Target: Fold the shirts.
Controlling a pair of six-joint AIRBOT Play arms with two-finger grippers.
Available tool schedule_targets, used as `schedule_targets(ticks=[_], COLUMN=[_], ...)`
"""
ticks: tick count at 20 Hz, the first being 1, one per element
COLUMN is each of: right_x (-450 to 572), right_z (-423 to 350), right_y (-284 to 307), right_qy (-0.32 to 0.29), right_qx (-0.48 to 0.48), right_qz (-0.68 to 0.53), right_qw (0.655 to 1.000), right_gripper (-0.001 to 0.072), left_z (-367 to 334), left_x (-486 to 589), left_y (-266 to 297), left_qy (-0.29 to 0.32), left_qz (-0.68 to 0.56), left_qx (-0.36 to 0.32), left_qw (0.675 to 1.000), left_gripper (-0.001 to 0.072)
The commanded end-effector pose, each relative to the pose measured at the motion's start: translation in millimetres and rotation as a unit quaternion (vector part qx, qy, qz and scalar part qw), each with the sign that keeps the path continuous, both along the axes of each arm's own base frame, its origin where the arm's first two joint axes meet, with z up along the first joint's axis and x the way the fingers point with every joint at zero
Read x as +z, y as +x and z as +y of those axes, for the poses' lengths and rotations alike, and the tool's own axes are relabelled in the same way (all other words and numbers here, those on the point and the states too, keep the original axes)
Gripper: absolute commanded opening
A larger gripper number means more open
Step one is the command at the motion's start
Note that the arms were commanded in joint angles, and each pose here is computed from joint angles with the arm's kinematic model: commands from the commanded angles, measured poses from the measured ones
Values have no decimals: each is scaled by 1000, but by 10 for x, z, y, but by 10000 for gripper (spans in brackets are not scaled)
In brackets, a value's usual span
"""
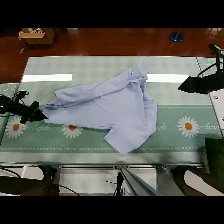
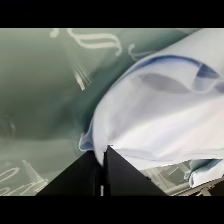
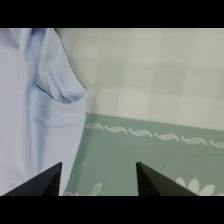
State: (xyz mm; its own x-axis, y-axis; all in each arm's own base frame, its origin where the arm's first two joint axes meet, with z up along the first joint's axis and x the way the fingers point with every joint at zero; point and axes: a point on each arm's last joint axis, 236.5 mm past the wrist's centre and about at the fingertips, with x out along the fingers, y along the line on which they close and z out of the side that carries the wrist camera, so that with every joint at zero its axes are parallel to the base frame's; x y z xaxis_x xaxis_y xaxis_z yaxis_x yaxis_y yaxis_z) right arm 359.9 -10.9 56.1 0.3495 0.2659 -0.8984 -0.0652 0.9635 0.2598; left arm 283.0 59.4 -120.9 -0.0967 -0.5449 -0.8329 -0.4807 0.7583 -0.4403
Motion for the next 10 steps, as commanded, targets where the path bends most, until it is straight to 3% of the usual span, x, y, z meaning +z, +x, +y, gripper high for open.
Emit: schedule_targets(ticks=[1,6,10], right_x=[-338,-887,-1268], right_z=[-243,287,515], right_y=[-448,-989,-1182], right_qy=[-18,168,177], right_qx=[-6,-43,-65], right_qz=[82,163,191], right_qw=[996,971,963], right_gripper=[545,546,538], left_z=[15,-38,-129], left_x=[78,166,224], left_y=[-83,4,102], left_qy=[1,-9,-31], left_qz=[-6,-33,-57], left_qx=[-36,-37,-33], left_qw=[999,999,997], left_gripper=[23,24,23])
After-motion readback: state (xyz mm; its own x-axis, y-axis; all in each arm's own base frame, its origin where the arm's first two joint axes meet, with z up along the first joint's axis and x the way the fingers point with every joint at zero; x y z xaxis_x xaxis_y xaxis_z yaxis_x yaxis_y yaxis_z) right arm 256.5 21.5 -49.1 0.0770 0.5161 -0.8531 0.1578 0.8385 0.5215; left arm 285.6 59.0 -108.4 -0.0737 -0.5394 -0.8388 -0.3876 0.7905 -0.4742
